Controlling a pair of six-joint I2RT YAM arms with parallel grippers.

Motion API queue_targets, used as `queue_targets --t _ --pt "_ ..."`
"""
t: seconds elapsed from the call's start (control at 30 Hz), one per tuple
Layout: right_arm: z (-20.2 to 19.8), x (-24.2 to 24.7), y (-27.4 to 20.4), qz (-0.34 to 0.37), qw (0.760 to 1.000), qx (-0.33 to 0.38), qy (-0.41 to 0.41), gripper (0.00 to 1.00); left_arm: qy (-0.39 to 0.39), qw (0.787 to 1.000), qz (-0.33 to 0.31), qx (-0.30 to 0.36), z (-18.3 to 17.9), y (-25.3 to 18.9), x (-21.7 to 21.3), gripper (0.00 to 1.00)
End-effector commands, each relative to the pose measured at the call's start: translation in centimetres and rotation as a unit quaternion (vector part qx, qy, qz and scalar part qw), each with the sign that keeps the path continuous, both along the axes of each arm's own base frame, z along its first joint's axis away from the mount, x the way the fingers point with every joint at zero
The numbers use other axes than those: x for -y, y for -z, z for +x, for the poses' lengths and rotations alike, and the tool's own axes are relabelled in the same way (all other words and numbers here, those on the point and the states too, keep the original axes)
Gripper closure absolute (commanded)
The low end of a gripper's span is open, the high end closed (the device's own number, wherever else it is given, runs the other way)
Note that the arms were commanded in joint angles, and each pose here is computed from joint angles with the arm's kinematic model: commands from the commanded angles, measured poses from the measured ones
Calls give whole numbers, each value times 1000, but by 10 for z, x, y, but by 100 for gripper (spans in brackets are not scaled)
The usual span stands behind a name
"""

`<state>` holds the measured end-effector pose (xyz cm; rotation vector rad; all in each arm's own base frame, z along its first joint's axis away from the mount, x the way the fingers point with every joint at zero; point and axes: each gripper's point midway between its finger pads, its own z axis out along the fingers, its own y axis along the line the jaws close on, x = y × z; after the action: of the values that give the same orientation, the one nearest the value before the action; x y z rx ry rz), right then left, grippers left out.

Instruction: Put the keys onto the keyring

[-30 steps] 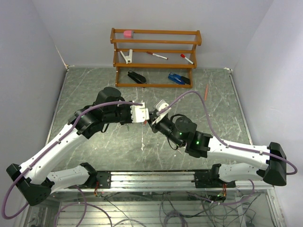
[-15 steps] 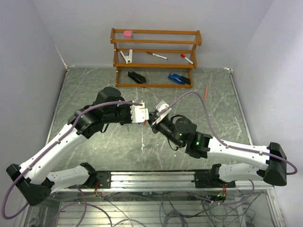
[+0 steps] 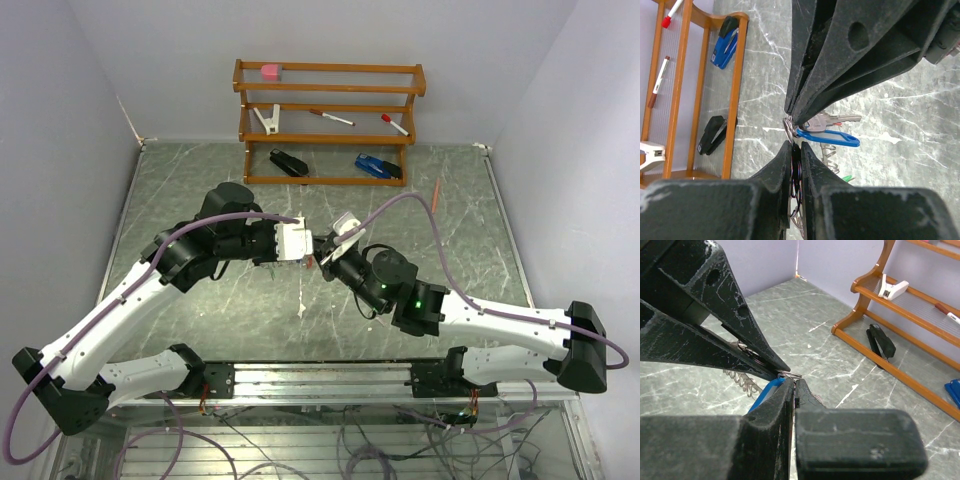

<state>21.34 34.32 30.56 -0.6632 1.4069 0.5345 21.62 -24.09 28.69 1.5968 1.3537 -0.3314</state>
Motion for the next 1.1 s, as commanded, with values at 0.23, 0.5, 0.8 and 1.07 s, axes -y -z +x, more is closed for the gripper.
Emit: queue_targets --t 0.23,0.5,0.8,1.07 --pt "13 19 -6 16 998 -5 56 100 43 999 -27 9 -15 -25 6 93" --pt "14 19 -3 13 998 -18 62 100 34 999 -29 18 -12 -28 5 93" --pt "18 24 -4 16 996 -18 82 100 39 999 -27 19 -14 -28 4 93" --pt "23 25 -5 13 995 -19 97 100 37 999 -29 17 -13 -30 5 93"
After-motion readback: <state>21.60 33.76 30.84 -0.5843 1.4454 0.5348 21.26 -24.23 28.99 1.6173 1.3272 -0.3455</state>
